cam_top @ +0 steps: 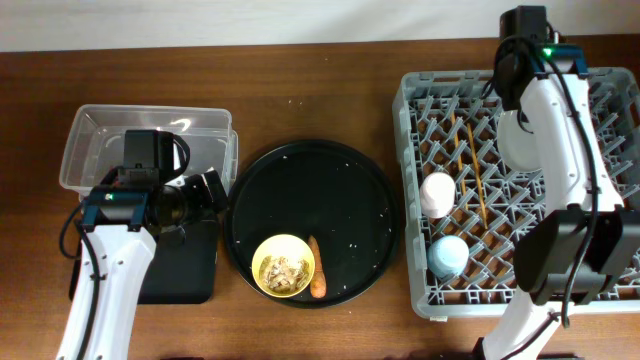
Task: Sort waste into correct bins and load items into the dishwasher rack
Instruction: 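Lift the white plate and stand it upright in the rack, right gripper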
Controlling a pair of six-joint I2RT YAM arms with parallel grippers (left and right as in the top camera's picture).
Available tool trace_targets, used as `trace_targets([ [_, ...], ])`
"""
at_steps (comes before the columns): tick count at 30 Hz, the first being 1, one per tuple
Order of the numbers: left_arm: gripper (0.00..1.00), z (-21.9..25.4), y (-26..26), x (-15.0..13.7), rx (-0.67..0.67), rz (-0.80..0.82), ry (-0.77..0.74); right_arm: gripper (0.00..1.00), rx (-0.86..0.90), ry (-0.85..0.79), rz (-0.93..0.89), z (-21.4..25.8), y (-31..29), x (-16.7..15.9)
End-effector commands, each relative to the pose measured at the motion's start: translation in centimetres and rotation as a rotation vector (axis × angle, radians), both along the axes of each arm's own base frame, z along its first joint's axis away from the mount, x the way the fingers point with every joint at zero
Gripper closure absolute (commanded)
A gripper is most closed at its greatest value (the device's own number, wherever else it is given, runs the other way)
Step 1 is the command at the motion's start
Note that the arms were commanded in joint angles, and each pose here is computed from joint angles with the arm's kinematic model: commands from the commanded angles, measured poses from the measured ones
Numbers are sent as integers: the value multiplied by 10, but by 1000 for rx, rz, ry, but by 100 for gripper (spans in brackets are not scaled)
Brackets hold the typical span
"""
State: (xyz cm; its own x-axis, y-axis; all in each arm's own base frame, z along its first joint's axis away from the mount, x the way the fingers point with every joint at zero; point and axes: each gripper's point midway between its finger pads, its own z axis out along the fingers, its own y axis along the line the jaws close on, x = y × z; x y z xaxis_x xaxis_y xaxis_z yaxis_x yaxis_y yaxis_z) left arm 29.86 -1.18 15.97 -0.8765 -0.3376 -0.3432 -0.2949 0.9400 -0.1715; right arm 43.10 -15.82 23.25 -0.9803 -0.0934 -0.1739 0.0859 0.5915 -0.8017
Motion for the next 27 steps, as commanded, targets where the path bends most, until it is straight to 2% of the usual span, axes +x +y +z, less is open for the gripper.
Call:
trace_targets([
  [1, 1, 2, 4, -1, 16, 2, -7, 96, 6, 11, 7, -7, 4, 1],
  [3, 1, 2, 4, -1, 16, 2, -7, 96, 45, 12, 26, -12, 10, 4],
  [5, 1, 2, 4, -1, 16, 2, -7, 85, 86, 8, 41, -17, 15, 6],
  [6, 1, 2, 4, -1, 16, 2, -7, 72, 96, 4, 45, -18, 17, 7],
  [7, 1, 2, 4, -1, 16, 2, -7, 64, 96, 5, 45, -18, 17, 7],
  [9, 1, 2, 4, -1, 16, 2, -7, 28, 96, 4, 45, -18, 17, 7],
  [10, 1, 2, 4, -1, 16, 2, -7, 16, 96, 3, 45, -18, 17, 7],
  [12, 1, 2, 4, -1, 16, 2, -7, 10, 97, -16, 51, -14, 20, 10],
  [14, 1, 2, 4, -1, 16, 2, -7, 9, 129, -47, 78, -8, 29, 14],
  [17, 1, 2, 4, -1, 16, 2, -7, 7, 346, -178, 217, 26, 75, 27],
  [20, 1, 2, 4, -1, 16, 2, -7, 7, 637, -303, 289, 62, 121, 18],
  [22, 1, 2, 4, -1, 16, 2, -7, 7, 833, -320, 330, 77, 154, 2],
  [23, 1, 2, 4, -1, 16, 2, -7, 2, 1053, -271, 398, 85, 193, -22],
  [24, 1, 2, 4, -1, 16, 2, -7, 2, 1234, -199, 455, 92, 225, -48],
  [25, 1, 2, 4, -1, 16, 2, -7, 2, 1325, -122, 473, 93, 239, -70],
  [27, 1, 2, 4, -1, 16, 2, -7, 1, 1350, -30, 415, 84, 240, -93],
])
